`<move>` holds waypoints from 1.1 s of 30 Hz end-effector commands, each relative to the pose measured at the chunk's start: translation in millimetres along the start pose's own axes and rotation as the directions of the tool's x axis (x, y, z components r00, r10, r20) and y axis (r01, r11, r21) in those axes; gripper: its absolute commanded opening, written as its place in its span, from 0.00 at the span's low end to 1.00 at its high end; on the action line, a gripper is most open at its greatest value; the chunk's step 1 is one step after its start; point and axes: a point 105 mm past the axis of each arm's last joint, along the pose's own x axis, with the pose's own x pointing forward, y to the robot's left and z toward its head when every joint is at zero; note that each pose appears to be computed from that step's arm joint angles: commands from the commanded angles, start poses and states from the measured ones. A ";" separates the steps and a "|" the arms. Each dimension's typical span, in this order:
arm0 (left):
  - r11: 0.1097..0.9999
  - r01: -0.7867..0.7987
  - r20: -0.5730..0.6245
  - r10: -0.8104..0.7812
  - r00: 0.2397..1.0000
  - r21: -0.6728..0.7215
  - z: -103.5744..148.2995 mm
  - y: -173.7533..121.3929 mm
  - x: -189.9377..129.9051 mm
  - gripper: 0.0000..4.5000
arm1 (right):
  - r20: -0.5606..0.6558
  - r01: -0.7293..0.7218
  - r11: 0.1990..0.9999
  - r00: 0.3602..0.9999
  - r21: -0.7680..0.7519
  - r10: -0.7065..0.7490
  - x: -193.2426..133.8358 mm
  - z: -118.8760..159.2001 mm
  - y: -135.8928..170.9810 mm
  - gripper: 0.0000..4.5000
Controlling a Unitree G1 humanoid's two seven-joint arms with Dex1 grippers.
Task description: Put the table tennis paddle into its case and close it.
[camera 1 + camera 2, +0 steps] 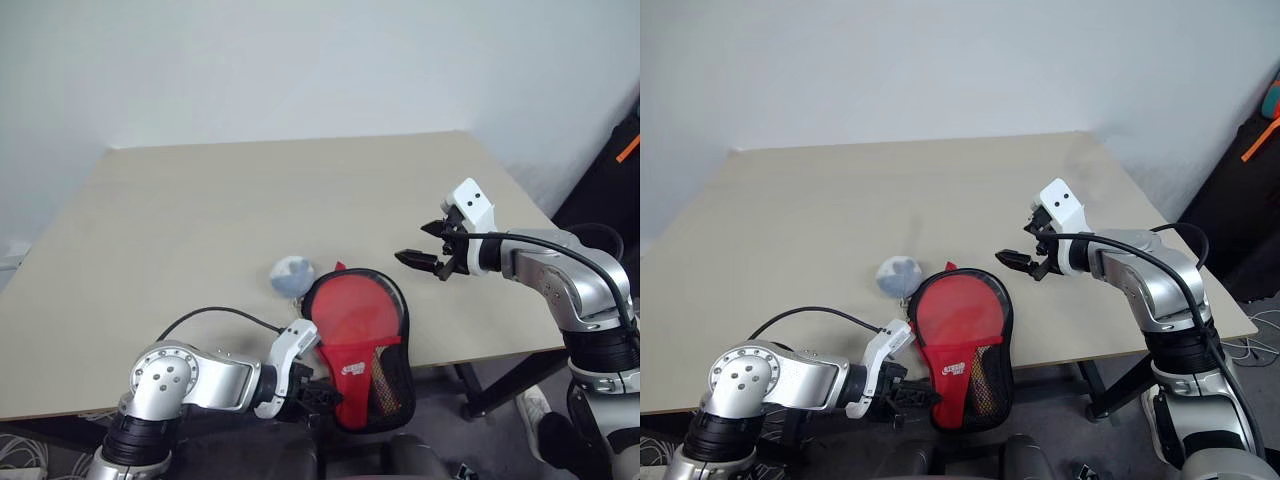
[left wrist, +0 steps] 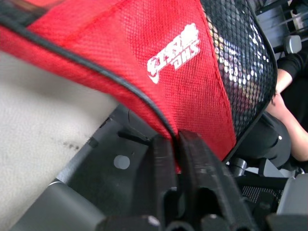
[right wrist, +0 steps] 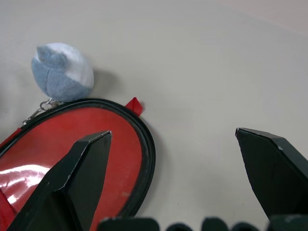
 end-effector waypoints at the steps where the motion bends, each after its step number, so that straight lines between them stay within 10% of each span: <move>1: 0.999 0.019 0.030 -0.021 0.999 0.051 6.8 -8.8 -5.7 0.34 | 0.048 0.014 0.999 0.999 -0.037 -0.012 -4.0 16.4 -0.1 1.00; 7: 0.994 0.024 0.091 -0.033 0.995 0.107 12.5 -16.5 -26.0 0.78 | 0.046 0.012 0.999 0.999 -0.035 -0.010 -5.6 16.8 -0.4 1.00; 10: 0.984 0.055 0.128 -0.077 0.989 0.169 16.6 -28.6 -40.2 0.78 | 0.046 0.010 0.999 0.999 -0.036 -0.008 -5.5 17.0 -1.2 1.00; 21: 0.891 -0.199 0.393 0.025 0.919 0.408 81.2 -22.8 -24.7 0.03 | 0.075 -0.033 0.997 0.996 -0.075 0.039 13.7 35.0 2.6 1.00; 33: 0.810 -0.203 0.424 -0.062 0.904 0.551 78.4 -16.3 23.9 0.01 | 0.112 -0.118 0.985 0.985 -0.126 0.132 48.8 56.6 20.8 1.00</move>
